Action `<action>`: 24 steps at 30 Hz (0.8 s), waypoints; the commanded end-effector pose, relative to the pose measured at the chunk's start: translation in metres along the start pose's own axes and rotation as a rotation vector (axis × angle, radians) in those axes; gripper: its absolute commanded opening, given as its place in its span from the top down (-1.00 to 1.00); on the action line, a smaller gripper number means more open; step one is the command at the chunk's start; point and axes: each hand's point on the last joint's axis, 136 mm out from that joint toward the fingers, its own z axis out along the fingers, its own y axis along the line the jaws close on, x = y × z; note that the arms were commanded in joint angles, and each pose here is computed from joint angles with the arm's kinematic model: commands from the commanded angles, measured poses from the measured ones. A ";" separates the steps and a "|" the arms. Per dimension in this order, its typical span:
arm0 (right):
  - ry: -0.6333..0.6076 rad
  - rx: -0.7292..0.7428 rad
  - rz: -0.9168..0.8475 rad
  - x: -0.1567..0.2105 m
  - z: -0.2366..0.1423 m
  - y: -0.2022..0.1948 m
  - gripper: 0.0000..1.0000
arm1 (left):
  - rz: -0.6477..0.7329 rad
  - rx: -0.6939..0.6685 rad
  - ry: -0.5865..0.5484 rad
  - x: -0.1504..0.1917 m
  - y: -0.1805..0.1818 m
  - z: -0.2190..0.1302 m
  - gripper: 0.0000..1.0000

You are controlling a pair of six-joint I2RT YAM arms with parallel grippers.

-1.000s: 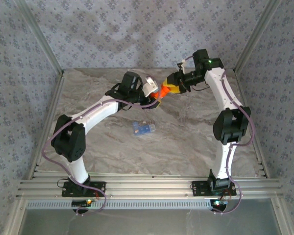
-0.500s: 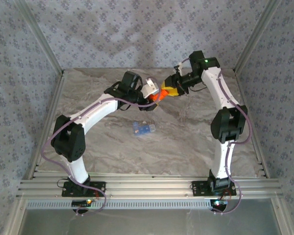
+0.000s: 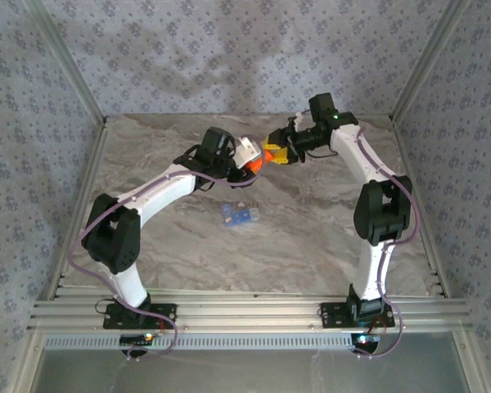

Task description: Sort the pills into containers

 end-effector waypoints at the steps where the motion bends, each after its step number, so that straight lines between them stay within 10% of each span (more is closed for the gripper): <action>1: 0.052 -0.051 0.016 0.014 0.006 0.020 0.15 | 0.128 0.007 -0.357 -0.109 -0.013 -0.042 1.00; 24: 0.057 0.014 -0.095 0.012 -0.013 0.037 -0.14 | 0.100 0.042 -0.330 -0.106 -0.015 -0.033 1.00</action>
